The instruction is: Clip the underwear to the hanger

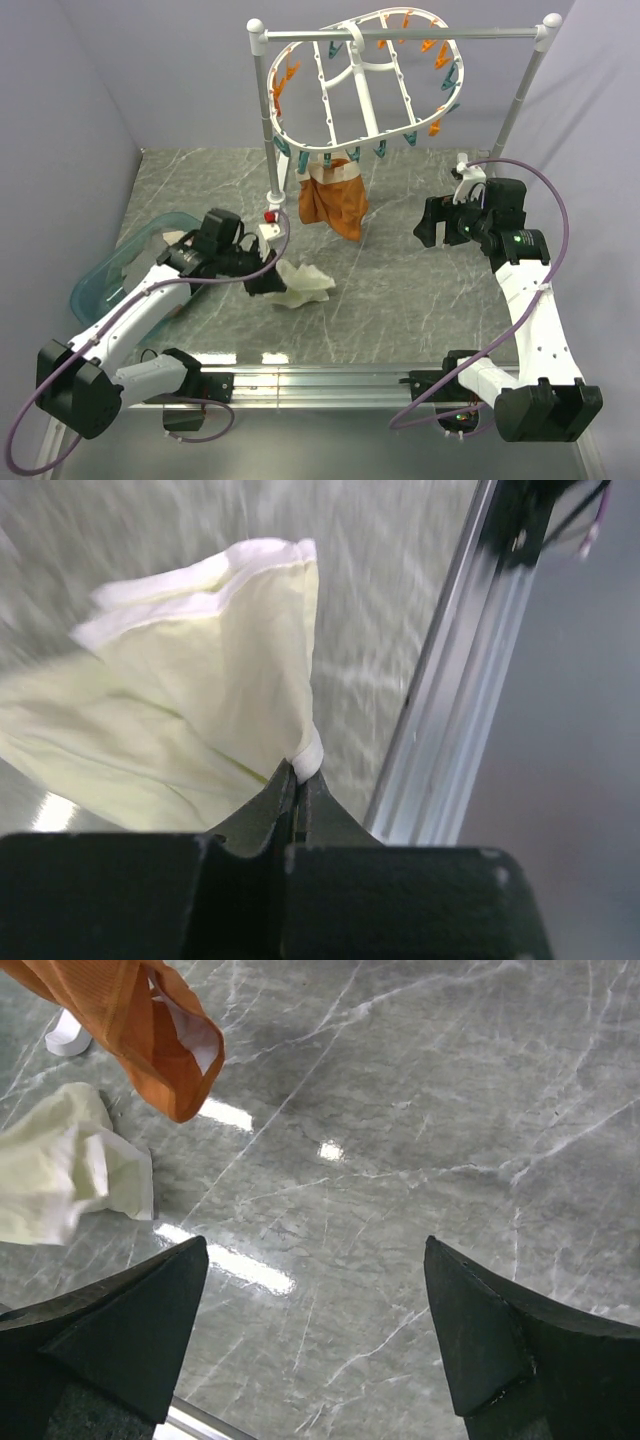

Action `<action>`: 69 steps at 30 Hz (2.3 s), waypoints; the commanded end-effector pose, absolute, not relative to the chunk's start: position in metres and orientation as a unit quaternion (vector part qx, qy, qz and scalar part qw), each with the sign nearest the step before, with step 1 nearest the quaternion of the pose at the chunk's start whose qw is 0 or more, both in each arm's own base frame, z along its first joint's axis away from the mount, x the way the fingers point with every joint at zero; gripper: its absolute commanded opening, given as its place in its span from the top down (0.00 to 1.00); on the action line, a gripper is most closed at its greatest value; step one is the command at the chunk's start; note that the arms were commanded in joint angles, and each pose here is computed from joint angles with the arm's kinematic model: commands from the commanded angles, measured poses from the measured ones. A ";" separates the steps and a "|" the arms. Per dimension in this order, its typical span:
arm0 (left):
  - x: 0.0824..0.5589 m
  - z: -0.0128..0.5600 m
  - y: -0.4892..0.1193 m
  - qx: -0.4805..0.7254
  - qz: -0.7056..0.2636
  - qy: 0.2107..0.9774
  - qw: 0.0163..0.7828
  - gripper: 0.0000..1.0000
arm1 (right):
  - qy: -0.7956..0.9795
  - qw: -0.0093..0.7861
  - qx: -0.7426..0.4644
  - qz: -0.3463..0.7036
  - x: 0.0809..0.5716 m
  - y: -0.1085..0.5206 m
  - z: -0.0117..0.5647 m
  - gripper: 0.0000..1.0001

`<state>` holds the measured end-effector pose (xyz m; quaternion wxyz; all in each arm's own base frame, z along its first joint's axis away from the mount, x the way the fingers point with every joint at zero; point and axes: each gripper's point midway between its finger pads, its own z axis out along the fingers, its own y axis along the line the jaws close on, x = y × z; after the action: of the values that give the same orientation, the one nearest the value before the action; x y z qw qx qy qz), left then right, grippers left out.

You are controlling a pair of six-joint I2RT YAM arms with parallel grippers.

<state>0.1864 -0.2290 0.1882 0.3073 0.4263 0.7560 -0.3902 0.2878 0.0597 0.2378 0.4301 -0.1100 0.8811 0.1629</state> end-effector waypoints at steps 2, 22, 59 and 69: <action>0.173 0.180 -0.221 0.453 -0.402 0.733 0.309 1.00 | 0.872 0.442 -0.115 0.178 0.288 0.064 0.249 0.05; 0.236 0.121 -0.167 0.575 -0.164 0.742 0.303 0.47 | 0.871 0.437 -0.124 0.188 0.287 0.067 0.243 0.06; 0.111 0.073 -0.310 0.668 -0.183 0.657 0.298 0.52 | 0.880 0.429 -0.113 0.171 0.289 0.060 0.229 0.06; 0.166 0.054 -0.321 0.633 -0.166 0.705 0.273 0.55 | 0.882 0.428 -0.109 0.162 0.289 0.056 0.228 0.07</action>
<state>0.1616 -0.3046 0.0433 0.2619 0.6367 0.7107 -0.1446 0.2848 0.0600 0.2258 0.4170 -0.1105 0.8858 0.1710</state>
